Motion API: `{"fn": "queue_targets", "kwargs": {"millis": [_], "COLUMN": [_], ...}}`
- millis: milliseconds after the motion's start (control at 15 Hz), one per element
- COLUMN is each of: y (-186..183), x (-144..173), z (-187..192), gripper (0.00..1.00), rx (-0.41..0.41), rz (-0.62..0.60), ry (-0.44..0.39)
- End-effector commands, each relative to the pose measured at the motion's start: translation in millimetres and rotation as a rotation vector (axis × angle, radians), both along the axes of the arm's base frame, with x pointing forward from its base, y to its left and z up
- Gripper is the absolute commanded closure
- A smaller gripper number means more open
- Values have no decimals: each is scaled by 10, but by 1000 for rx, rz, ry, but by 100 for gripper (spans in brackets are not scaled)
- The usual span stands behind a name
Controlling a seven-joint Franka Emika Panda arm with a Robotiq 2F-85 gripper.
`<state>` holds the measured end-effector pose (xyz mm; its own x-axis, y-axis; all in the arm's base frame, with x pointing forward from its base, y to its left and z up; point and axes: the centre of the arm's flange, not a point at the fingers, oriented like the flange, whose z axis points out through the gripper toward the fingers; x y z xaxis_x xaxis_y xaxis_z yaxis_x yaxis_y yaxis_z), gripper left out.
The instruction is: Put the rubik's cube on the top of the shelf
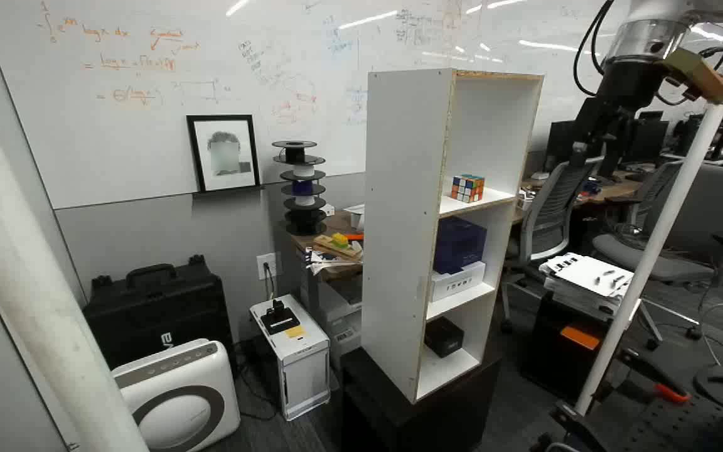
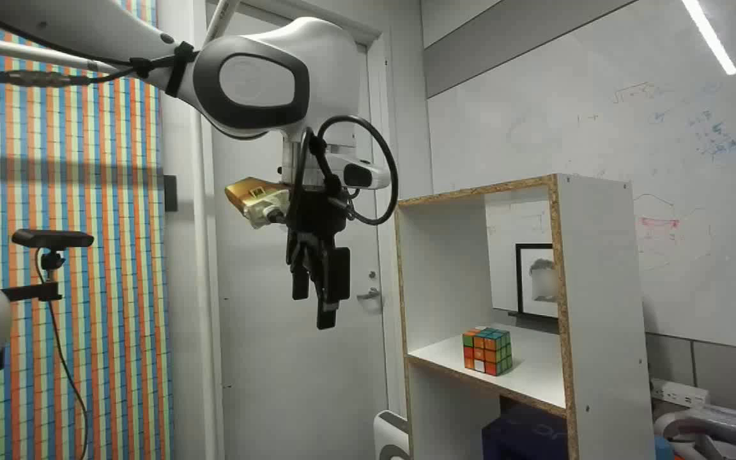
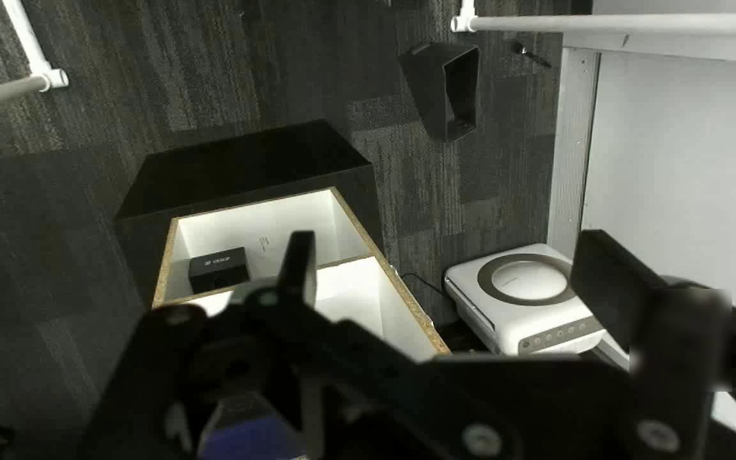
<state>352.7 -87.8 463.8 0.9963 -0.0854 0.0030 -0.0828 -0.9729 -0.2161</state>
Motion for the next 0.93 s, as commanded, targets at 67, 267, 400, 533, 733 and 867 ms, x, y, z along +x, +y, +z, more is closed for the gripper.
{"fn": "queue_targets", "kwargs": {"millis": [67, 267, 400, 533, 733, 867], "y": [-7, -42, -188, -296, -382, -380], "x": [11, 79, 280, 476, 766, 989], "z": [33, -73, -310, -494, -771, -1001], "gripper": [0, 0, 0, 0, 0, 0], "rx": [-2, -6, -36, -65, -122, -157], "rz": [-1, -24, -32, -57, -70, -63], "ry": [-7, -120, -231, -308, -397, -429]}}
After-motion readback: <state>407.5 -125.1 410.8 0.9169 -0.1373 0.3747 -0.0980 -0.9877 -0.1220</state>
